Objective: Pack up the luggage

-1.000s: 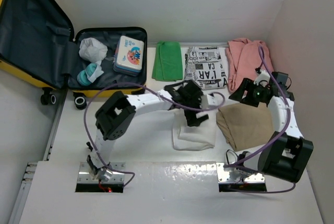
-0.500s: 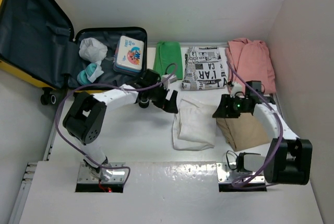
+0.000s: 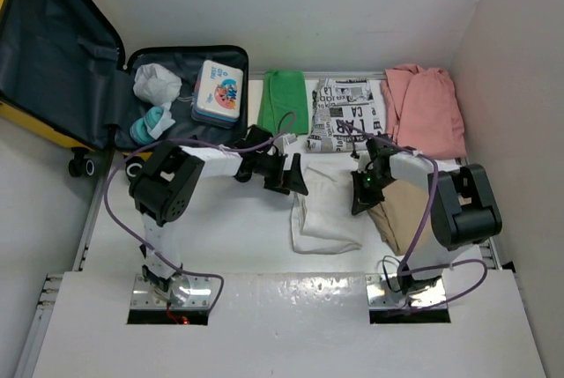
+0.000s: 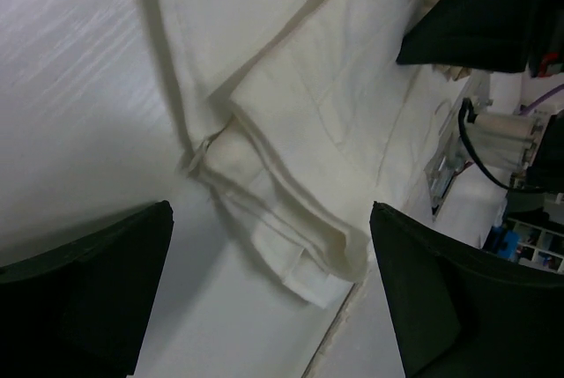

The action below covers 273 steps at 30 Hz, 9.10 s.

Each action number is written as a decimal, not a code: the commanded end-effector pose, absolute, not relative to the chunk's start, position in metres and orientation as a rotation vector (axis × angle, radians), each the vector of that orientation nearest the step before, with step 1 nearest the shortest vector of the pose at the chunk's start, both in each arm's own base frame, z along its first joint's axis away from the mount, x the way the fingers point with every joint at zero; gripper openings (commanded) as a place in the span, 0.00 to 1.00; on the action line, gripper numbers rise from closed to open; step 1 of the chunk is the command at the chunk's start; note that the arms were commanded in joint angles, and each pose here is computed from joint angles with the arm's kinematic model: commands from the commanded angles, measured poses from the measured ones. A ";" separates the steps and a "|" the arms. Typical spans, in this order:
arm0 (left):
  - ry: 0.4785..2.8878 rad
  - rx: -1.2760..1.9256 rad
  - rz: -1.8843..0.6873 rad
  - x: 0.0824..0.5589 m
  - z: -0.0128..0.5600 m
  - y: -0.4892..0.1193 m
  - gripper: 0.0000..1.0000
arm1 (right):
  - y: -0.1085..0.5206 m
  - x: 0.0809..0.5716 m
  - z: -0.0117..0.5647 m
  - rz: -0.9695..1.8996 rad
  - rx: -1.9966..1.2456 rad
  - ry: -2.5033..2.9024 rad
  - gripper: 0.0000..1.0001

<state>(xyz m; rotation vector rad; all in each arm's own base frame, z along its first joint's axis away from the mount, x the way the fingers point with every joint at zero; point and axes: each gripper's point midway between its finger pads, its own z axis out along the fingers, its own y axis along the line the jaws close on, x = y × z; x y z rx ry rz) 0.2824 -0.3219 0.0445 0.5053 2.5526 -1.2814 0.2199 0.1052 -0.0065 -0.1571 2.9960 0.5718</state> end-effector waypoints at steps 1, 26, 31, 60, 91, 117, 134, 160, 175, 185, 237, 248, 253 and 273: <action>2.628 0.457 -1.301 0.276 0.020 -0.337 0.99 | 0.107 0.234 -0.007 0.432 -0.200 2.995 0.00; 2.433 0.815 -1.254 0.293 0.071 -0.340 0.00 | 0.146 0.280 0.045 0.658 -0.226 2.850 0.02; 2.071 0.791 -1.108 0.369 0.194 -0.320 0.00 | 0.132 0.305 0.094 0.626 -0.345 2.635 0.38; 2.405 0.600 -0.335 0.499 0.113 0.006 0.00 | 0.110 0.371 0.085 0.594 -0.238 2.670 0.38; 1.567 0.491 -0.111 0.549 0.404 -0.038 1.00 | 0.087 0.379 0.094 0.469 -0.167 2.633 0.41; 1.409 1.379 -0.526 0.473 0.125 -0.464 0.99 | -0.051 0.285 0.106 0.232 0.352 2.616 0.61; 1.612 1.724 -0.297 0.444 0.011 -0.429 0.53 | -0.036 0.320 0.116 0.353 0.226 2.538 0.61; 0.760 2.127 -0.074 0.345 0.104 -0.225 0.69 | 0.093 0.387 0.105 0.779 -0.239 2.483 0.69; 1.720 1.066 -0.612 0.264 0.224 -0.209 1.00 | 0.149 0.438 0.017 0.979 -0.337 2.574 0.92; 2.111 0.603 -0.887 0.243 0.178 -0.186 0.97 | 0.159 0.401 -0.003 0.987 -0.441 2.820 0.18; 2.779 0.227 -1.181 0.279 0.001 -0.319 0.83 | 0.065 0.248 0.005 0.745 0.911 2.910 0.00; 2.430 0.409 -1.247 0.339 0.066 -0.385 0.35 | 0.085 0.265 0.010 0.749 0.747 2.910 0.00; 2.264 0.516 -1.116 0.382 0.128 -0.376 0.00 | 0.100 0.301 0.025 0.845 0.677 2.827 0.00; 2.197 0.362 -0.395 0.521 0.250 0.031 0.00 | 0.166 0.396 0.122 1.129 0.186 2.584 0.31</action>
